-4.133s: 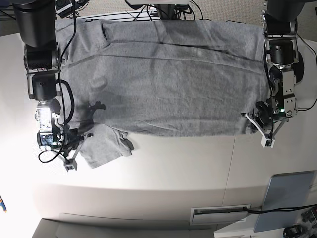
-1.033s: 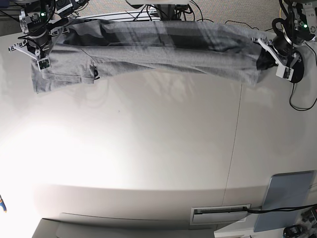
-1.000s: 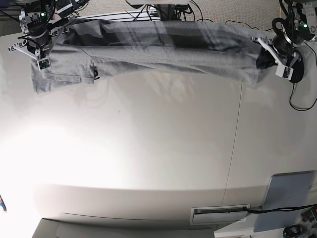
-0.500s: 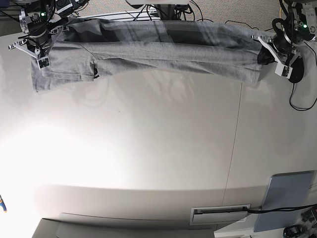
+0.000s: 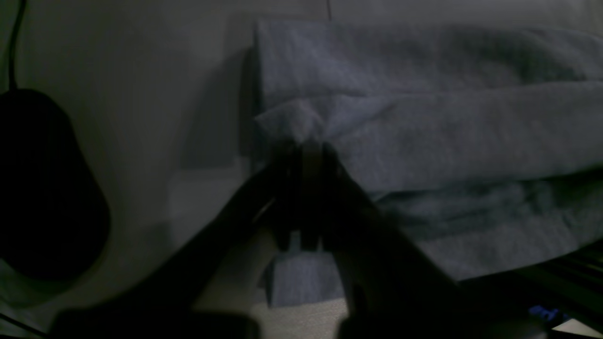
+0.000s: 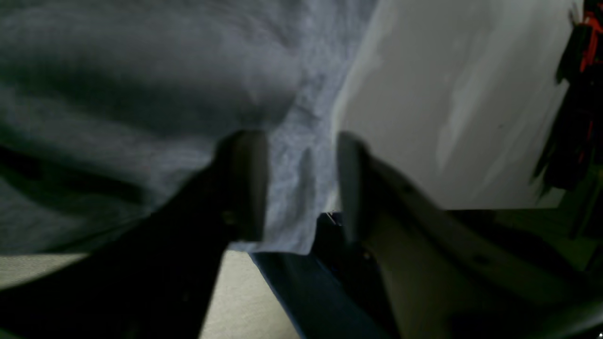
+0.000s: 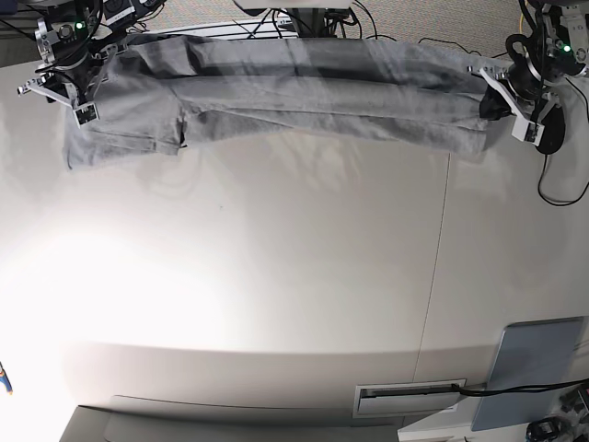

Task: Fold the T-shirt properly
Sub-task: 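Hold the folded shirt with both grippers and smooth it flat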

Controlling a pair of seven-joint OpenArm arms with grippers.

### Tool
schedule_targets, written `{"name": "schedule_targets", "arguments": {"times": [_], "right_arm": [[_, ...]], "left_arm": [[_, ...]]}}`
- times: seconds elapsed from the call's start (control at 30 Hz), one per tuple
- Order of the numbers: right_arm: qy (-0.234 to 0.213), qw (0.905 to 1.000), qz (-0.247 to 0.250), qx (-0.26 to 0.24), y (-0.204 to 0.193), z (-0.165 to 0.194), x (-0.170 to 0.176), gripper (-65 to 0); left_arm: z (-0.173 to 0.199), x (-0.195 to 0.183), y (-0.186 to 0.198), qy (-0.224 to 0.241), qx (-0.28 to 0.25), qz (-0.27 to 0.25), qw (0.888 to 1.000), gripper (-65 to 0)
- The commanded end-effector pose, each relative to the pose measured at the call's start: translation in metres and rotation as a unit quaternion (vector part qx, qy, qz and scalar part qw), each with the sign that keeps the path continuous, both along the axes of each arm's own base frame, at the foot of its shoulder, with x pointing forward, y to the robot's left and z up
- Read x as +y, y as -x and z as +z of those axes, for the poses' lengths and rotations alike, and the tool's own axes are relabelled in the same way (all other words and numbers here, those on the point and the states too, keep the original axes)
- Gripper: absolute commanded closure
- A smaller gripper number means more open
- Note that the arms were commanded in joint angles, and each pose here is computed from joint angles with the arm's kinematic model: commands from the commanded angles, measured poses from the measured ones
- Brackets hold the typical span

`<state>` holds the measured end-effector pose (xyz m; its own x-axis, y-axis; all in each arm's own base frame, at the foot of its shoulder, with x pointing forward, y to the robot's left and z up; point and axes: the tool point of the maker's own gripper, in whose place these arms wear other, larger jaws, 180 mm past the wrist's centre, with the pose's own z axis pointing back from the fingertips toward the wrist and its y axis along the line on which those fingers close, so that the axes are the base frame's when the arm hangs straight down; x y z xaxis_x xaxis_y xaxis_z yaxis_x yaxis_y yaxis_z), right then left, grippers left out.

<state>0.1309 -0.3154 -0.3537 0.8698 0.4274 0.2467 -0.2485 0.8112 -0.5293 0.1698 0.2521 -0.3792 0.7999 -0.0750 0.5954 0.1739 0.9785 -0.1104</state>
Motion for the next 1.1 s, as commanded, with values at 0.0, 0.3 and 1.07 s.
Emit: {"name": "schedule_targets", "arguments": {"times": [0.0, 0.3, 1.07], "right_arm": [[0.013, 0.9998, 0.004, -0.013, -0.005, 0.009, -0.005, -26.2], [0.008, 0.9977, -0.001, -0.067, -0.023, 0.018, -0.004, -26.1], [0.001, 0.9955, 0.018, -0.093, -0.032, 0.023, 0.001, -26.1]], "left_arm": [[0.007, 0.006, -0.004, -0.009, -0.01, 0.001, 1.0, 0.0], [0.015, -0.001, -0.013, 0.02, -0.034, 0.006, 0.999, -36.3], [-0.017, -0.021, 0.003, 0.163, 0.006, 0.057, 0.985, -14.6]]}}
